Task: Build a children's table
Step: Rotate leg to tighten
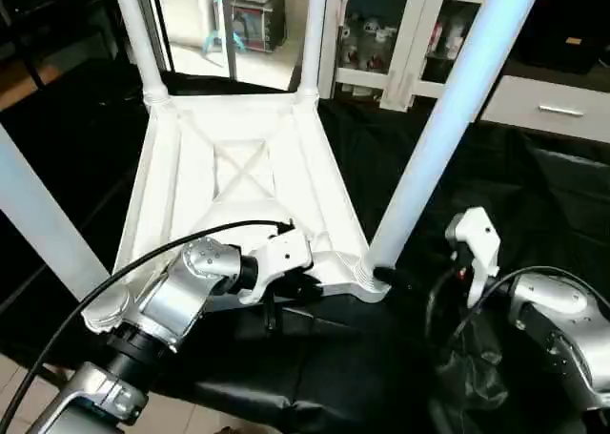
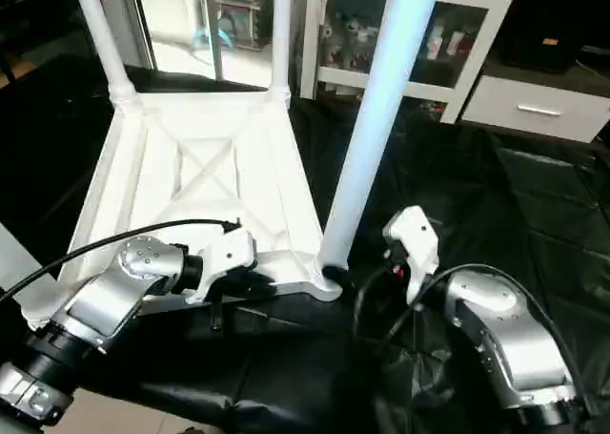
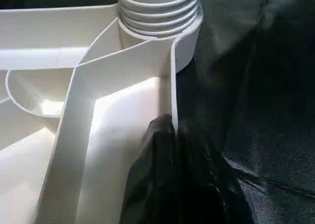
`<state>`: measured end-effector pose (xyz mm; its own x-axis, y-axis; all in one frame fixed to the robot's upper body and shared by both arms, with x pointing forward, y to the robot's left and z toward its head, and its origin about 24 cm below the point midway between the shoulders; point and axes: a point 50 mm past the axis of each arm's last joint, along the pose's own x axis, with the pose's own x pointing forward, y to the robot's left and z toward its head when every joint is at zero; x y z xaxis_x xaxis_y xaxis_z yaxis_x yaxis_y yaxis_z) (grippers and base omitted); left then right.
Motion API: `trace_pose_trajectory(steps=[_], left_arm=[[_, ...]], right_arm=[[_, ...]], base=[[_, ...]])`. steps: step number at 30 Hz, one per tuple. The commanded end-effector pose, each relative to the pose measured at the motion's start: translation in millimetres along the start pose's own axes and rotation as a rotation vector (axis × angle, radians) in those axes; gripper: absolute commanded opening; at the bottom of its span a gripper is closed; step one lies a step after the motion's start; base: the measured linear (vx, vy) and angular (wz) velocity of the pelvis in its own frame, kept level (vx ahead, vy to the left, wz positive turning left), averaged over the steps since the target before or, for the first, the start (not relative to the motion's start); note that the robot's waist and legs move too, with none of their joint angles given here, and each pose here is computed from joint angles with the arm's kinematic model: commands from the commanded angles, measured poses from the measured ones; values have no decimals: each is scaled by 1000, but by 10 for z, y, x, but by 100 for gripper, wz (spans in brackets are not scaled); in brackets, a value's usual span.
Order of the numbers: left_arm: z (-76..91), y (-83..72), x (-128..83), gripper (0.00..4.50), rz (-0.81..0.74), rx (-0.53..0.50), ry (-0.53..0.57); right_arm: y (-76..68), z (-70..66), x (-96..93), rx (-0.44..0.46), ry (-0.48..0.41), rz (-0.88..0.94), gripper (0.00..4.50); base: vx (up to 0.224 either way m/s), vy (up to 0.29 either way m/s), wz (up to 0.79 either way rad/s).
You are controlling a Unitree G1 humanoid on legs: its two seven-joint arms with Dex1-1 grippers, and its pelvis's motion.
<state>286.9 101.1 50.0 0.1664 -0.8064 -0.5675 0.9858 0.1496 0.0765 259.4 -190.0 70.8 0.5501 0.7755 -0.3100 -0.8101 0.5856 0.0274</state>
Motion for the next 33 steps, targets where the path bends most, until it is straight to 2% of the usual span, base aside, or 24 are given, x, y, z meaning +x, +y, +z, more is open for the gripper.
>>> trace_pose_trajectory(steps=[1, 11, 16, 18, 22, 23, 33], left_arm=[[-89, -116, 99, 0, -79, -18, 26], [-96, -91, 80, 0, -79, -14, 33], [-98, -74, 74, 0, -73, -12, 38], [-98, -70, 73, 0, -73, -12, 38], [-97, -64, 76, 0, -77, -11, 40], [-94, -59, 78, 0, -78, -10, 40], [-85, -57, 87, 0, -92, -4, 44]], right_arm=[[-25, 34, 1, -28, 3, 32, 412], [-100, -17, 107, -40, 23, 92, 314], [-84, -43, 162, -32, 35, 144, 280], [-82, -53, 172, -31, 38, 151, 250], [-68, -77, 203, -23, 44, 175, 235], [-69, -83, 209, -22, 43, 182, 214], [-63, -121, 205, -18, 51, 201, 200]], base=[[0, 0, 0], [0, 0, 0], [0, 0, 0], [0, 0, 0], [0, 0, 0], [0, 0, 0], [0, 0, 0]])
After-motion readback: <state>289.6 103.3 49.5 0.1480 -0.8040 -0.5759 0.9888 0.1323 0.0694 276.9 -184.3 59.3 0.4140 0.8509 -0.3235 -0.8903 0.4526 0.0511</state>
